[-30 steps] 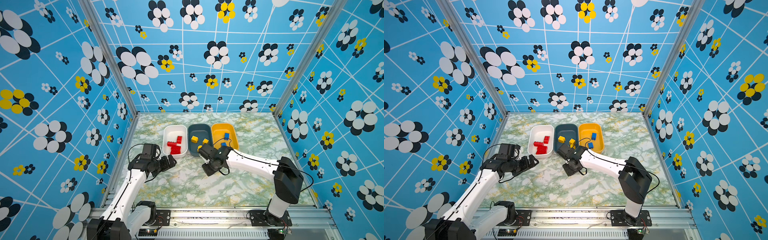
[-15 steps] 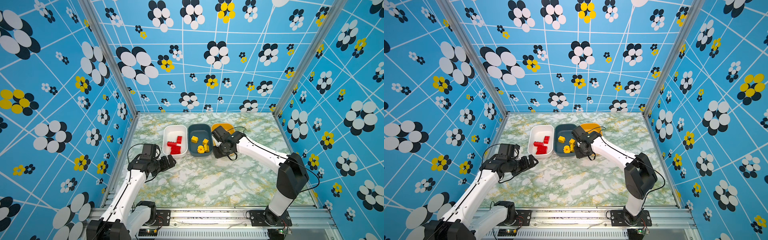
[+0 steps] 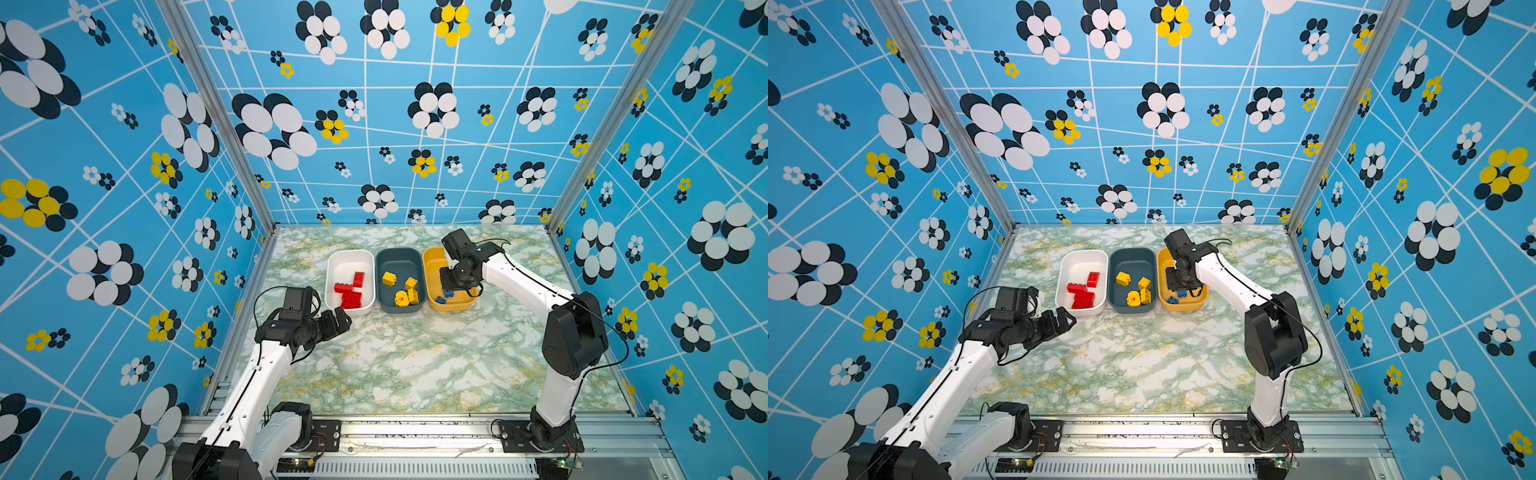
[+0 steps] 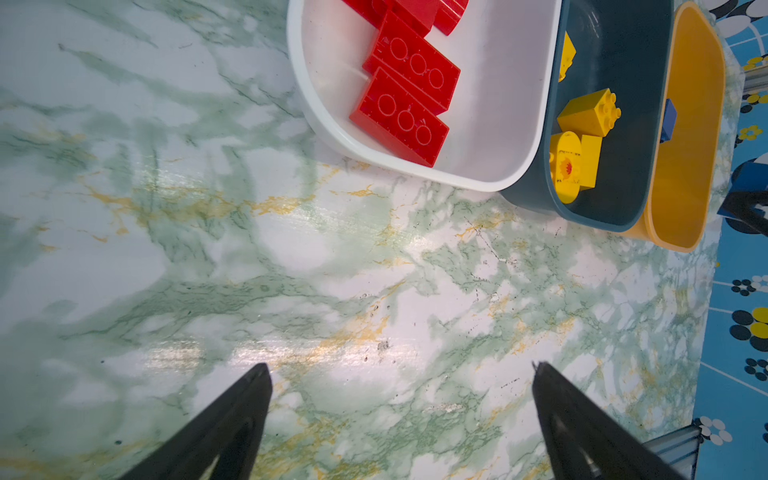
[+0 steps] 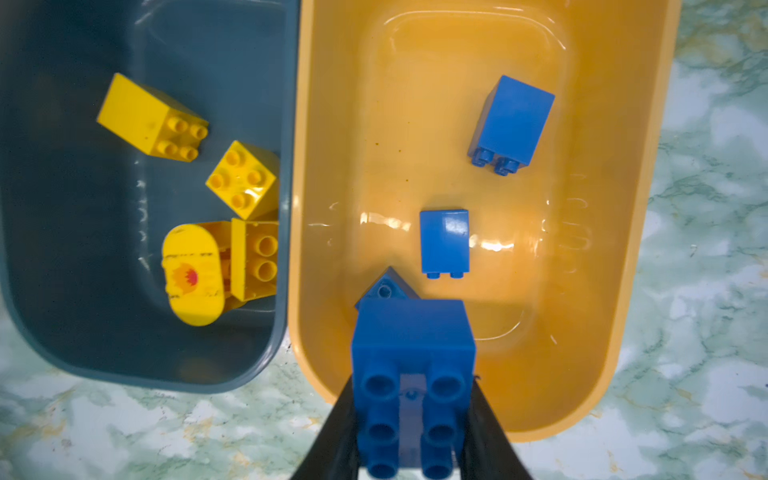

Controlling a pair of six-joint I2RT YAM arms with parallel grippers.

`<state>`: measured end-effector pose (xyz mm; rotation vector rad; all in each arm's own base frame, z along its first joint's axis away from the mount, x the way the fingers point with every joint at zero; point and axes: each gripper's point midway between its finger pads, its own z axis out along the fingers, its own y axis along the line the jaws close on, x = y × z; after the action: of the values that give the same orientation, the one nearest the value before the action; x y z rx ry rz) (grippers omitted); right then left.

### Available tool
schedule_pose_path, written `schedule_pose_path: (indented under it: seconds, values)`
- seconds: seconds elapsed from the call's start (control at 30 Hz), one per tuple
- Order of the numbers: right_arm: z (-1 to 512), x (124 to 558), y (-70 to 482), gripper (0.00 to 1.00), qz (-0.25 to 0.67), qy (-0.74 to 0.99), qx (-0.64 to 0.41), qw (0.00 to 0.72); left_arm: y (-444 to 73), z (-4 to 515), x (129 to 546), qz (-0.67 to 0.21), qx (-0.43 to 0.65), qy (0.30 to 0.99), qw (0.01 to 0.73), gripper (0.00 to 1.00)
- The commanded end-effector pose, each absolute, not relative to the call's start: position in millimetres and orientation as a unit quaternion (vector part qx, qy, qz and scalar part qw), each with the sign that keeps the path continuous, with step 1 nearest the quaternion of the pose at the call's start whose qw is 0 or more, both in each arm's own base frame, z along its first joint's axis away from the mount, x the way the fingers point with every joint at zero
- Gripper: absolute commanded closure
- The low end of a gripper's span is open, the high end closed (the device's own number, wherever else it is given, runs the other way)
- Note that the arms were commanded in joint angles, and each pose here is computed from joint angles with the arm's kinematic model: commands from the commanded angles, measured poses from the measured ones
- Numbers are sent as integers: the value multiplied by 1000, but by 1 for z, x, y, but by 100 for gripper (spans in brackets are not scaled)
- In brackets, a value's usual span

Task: Sort the legos into containers by color

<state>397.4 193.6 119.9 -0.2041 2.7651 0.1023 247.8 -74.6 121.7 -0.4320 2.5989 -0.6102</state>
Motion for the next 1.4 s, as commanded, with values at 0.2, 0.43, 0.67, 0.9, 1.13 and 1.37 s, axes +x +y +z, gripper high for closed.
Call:
schedule_pose_path:
  seconds: [0.2,0.43,0.67,0.9,1.13,1.37]
  values:
    - [110,420,180,62,9,984,-70,166,-72,107,247,-207,-151,942,219,1]
    - [108,428,178,42,3,986,-66,155,-71,107,257,-198,-136,943,230,1]
    - [116,423,176,28,16,983,-61,173,-69,112,268,-193,-126,939,256,1]
    - [128,415,167,8,38,970,-63,231,-57,131,276,-156,-95,929,323,1]
    - [140,409,130,1,50,951,-35,303,-48,152,301,-120,-58,909,396,1]
    - [144,395,57,1,5,920,24,390,-44,166,329,-86,-13,867,491,1]
